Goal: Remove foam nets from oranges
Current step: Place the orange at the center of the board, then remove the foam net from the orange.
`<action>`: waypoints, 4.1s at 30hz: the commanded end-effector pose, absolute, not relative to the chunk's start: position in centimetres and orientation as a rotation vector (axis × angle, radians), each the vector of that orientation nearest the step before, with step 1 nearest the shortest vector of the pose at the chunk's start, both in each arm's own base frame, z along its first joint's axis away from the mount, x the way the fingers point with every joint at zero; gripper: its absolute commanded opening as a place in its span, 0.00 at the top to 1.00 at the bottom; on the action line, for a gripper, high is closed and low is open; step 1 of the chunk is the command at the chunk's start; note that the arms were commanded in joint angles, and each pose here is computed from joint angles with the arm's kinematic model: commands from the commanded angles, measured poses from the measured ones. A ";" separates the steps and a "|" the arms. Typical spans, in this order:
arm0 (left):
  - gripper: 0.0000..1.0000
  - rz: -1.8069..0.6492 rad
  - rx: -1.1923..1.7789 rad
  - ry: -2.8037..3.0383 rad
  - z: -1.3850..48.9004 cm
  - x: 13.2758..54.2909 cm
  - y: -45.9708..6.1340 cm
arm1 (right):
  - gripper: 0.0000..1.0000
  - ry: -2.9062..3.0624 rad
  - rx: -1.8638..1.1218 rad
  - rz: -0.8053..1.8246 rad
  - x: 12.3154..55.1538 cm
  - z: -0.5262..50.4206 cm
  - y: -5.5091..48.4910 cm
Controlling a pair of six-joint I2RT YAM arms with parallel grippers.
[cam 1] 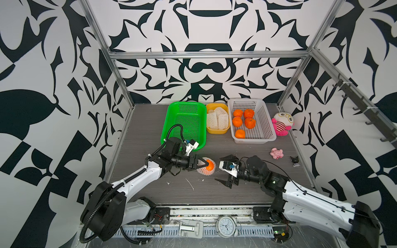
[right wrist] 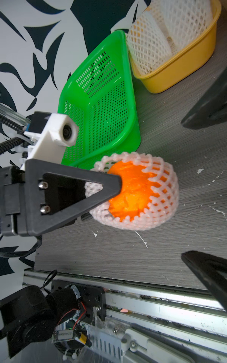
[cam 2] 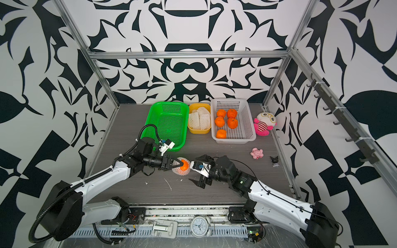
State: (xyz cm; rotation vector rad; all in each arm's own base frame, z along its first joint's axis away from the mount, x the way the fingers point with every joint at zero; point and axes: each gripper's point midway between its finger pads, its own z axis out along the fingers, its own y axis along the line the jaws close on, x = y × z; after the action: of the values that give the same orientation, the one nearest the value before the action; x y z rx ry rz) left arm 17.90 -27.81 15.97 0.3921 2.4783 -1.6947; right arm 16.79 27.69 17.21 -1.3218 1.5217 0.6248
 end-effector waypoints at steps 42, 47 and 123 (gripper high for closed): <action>0.16 -1.684 0.374 2.492 13.7 17.8 -28.7 | 0.33 1.557 -1.382 0.800 17.7 14.5 32.2; 0.01 -1.593 0.326 2.496 13.1 17.7 -27.5 | 0.33 1.606 -1.379 0.810 17.0 12.2 31.4; 0.21 -1.140 0.410 2.903 10.4 13.1 -26.7 | 0.16 1.844 -1.147 0.852 14.2 11.2 26.8</action>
State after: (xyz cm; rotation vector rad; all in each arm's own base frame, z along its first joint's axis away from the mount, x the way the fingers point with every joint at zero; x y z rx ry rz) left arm 13.12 -27.21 10.95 0.4356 2.8381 -1.2239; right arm 14.35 27.08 11.01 -1.1894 1.8269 0.8404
